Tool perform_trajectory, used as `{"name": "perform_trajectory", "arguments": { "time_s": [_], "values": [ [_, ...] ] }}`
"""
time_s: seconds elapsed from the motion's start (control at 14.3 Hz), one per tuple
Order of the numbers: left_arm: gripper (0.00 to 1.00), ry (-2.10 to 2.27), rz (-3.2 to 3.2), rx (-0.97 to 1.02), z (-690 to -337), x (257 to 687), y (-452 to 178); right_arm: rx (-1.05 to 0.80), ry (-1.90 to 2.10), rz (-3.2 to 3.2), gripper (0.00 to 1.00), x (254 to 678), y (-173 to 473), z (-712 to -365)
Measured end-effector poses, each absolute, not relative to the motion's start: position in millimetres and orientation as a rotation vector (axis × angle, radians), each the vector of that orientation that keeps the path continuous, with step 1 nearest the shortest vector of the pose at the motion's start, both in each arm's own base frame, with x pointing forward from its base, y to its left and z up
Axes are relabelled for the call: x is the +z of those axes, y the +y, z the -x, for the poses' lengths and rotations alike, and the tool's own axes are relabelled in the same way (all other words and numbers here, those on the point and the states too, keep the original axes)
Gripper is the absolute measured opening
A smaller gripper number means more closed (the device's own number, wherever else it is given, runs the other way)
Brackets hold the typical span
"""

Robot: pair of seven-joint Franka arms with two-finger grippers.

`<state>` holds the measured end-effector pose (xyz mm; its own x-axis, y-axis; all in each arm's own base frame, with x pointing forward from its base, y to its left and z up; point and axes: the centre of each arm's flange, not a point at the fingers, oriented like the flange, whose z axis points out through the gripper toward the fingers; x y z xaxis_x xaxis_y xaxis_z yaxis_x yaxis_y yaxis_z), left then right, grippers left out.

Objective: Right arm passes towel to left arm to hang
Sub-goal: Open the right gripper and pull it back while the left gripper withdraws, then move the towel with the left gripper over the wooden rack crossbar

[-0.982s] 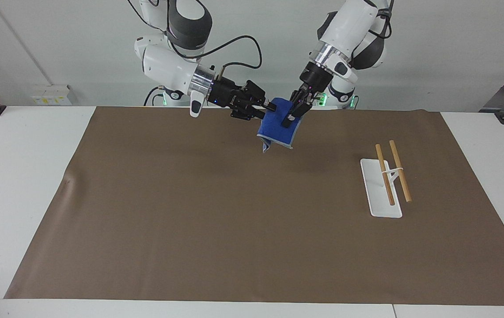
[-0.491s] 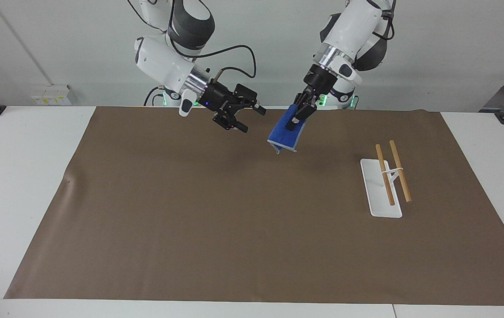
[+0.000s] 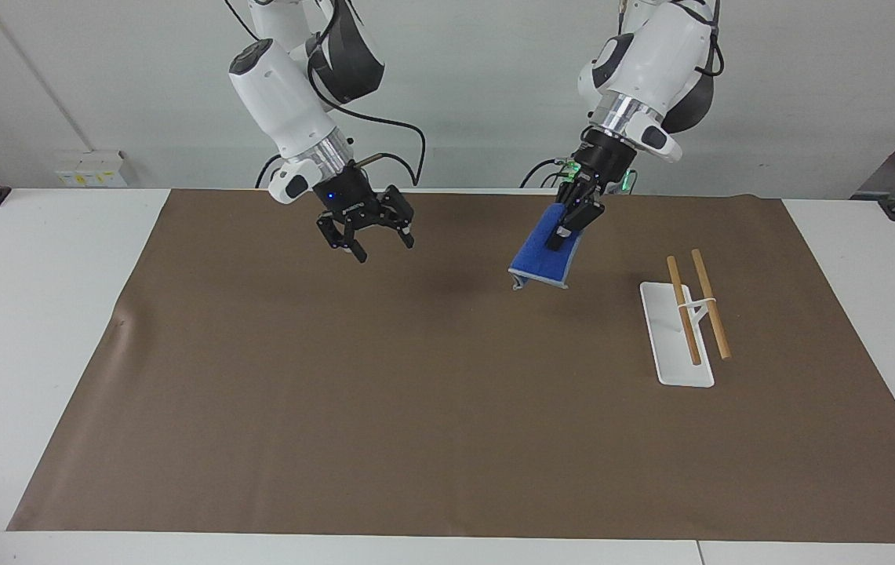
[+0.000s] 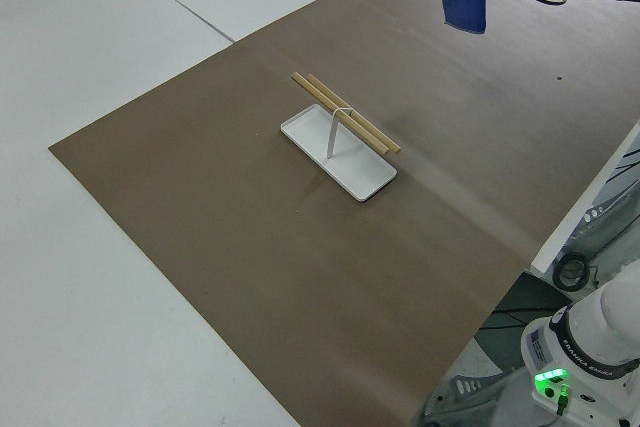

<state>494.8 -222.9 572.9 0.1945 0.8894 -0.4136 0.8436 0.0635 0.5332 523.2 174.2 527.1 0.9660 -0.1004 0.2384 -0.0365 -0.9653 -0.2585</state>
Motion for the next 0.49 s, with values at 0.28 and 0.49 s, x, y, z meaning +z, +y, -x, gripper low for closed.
{"name": "perform_trajectory", "arguments": {
  "time_s": [0.28,0.49],
  "values": [
    [0.02,1.718,-1.699,0.116,-512.2,566.0,-179.3,-0.299,0.108,3.022,1.0,559.9,131.3,-530.7],
    [0.02,1.784,-1.66,0.134,-520.2,555.7,-147.8,-0.242,0.147,3.1,1.0,588.7,102.3,-531.2]
  ]
}}
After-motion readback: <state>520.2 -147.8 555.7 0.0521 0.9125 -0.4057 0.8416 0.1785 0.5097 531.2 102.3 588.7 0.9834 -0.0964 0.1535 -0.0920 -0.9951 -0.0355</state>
